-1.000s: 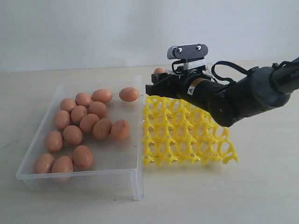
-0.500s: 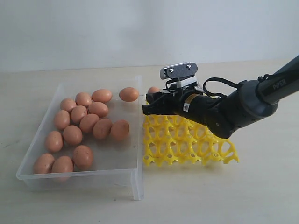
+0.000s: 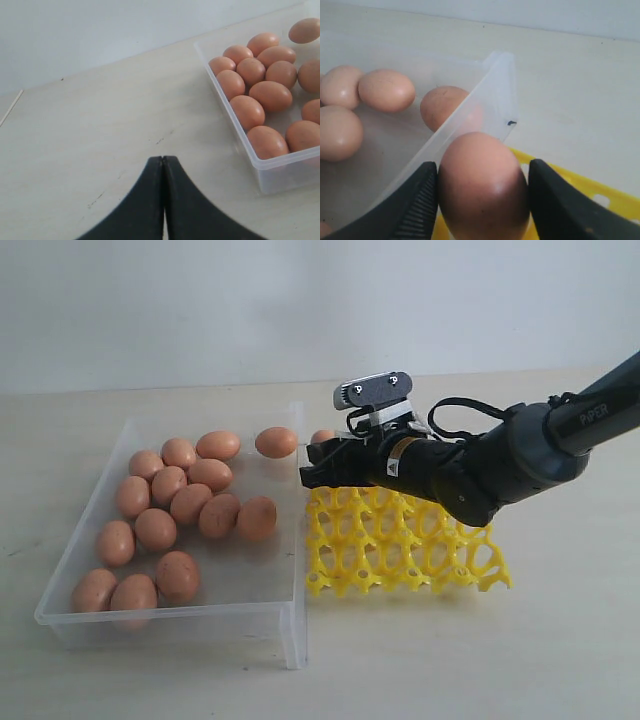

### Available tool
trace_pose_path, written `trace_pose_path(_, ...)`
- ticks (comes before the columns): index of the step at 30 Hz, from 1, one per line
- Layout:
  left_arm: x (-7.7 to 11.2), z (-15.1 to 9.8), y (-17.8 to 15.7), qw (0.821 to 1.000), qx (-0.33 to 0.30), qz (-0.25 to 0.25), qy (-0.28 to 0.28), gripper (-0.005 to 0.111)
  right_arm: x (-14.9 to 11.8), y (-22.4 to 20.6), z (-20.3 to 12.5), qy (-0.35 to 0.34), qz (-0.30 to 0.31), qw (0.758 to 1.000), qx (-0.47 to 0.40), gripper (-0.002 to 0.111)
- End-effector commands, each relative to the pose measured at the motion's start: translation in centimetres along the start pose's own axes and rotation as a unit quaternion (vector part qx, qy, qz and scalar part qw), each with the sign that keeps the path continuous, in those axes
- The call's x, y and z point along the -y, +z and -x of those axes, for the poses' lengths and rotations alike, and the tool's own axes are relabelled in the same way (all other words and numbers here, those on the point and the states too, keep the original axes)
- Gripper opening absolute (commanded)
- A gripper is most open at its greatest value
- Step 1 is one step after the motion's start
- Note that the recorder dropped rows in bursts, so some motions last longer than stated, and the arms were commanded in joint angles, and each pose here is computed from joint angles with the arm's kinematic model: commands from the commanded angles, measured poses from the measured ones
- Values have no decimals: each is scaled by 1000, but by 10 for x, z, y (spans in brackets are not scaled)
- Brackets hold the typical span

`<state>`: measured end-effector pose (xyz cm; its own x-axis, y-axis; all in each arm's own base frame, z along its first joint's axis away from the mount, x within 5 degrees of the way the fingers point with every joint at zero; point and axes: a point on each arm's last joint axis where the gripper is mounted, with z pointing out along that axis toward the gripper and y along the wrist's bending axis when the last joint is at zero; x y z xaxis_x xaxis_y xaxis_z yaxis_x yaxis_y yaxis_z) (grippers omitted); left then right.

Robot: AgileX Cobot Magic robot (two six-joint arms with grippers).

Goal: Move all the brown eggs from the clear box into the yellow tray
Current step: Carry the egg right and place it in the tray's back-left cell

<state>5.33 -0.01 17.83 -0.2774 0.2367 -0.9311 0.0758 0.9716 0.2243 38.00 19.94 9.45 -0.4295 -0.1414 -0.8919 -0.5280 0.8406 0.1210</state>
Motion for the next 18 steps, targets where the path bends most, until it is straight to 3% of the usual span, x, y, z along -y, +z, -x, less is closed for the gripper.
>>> trace_pose_path(1,0,2,-1,1000,9,1,-3,0,1,0,3,-4,3,1000,5,40)
trace_pose_path(12,0,2,-1,1000,9,1,-3,0,1,0,3,-3,3,1000,5,66)
trace_pose_path(18,0,2,-1,1000,9,1,-3,0,4,-10,14,-6,-17,1000,-24,67)
